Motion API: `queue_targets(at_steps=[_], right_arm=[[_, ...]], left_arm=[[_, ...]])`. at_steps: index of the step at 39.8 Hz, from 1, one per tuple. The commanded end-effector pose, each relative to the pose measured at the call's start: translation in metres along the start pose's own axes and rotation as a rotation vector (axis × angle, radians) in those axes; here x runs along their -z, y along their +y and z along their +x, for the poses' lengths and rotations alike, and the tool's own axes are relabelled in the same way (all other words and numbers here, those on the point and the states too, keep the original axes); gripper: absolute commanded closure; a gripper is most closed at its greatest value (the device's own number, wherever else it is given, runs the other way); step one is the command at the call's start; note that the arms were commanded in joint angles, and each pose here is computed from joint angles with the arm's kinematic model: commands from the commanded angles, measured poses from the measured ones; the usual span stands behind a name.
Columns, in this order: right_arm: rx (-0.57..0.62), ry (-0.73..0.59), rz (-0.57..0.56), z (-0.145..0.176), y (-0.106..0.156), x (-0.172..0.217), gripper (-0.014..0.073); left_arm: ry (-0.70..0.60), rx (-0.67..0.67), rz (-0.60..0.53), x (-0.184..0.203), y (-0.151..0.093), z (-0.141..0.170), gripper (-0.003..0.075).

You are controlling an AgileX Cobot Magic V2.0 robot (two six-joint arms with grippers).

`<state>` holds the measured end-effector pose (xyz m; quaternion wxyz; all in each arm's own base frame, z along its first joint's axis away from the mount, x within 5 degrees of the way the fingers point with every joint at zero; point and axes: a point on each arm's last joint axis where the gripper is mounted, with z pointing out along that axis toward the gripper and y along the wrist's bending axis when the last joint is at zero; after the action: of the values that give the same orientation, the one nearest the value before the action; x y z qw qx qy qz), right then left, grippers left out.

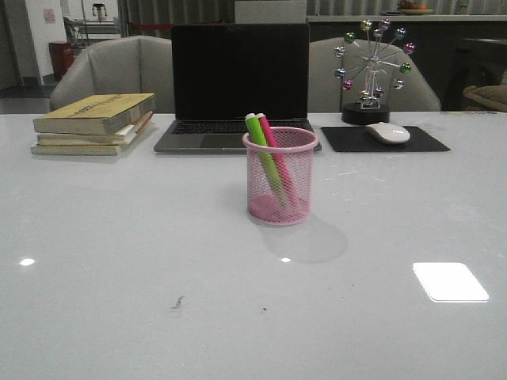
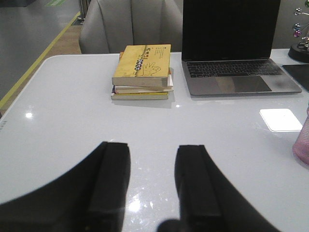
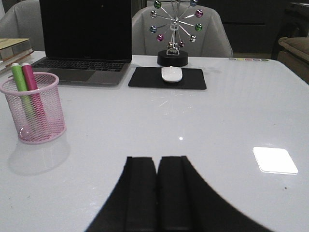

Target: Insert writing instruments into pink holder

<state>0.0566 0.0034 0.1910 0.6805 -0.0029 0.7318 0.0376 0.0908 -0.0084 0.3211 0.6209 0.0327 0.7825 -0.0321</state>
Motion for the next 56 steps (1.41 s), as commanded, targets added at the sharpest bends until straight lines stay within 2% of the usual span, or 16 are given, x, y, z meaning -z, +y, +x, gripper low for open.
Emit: queue_targets(at_steps=[1,36,42,46,56], right_arm=[[0.001,-0.096,0.002,-0.008,0.000,0.002,0.0566],[0.001,-0.096,0.002,-0.008,0.000,0.002,0.0566],[0.001,-0.096,0.002,-0.008,0.000,0.002,0.0566],[0.001,-0.096,0.002,-0.008,0.000,0.002,0.0566],[0.001,-0.096,0.002,-0.008,0.000,0.002,0.0566]], left_arm=[[-0.108,0.006,-0.010,0.003,0.001,-0.017,0.0409],[-0.112,-0.015,-0.019,0.003,0.001,-0.017,0.0414],[-0.118,-0.015,-0.019,0.003,0.002,-0.018,0.0514],[-0.168,-0.017,-0.022,0.010,0.001,-0.021,0.0631],[-0.428,-0.024,-0.033,0.055,0.000,-0.030,0.0621]])
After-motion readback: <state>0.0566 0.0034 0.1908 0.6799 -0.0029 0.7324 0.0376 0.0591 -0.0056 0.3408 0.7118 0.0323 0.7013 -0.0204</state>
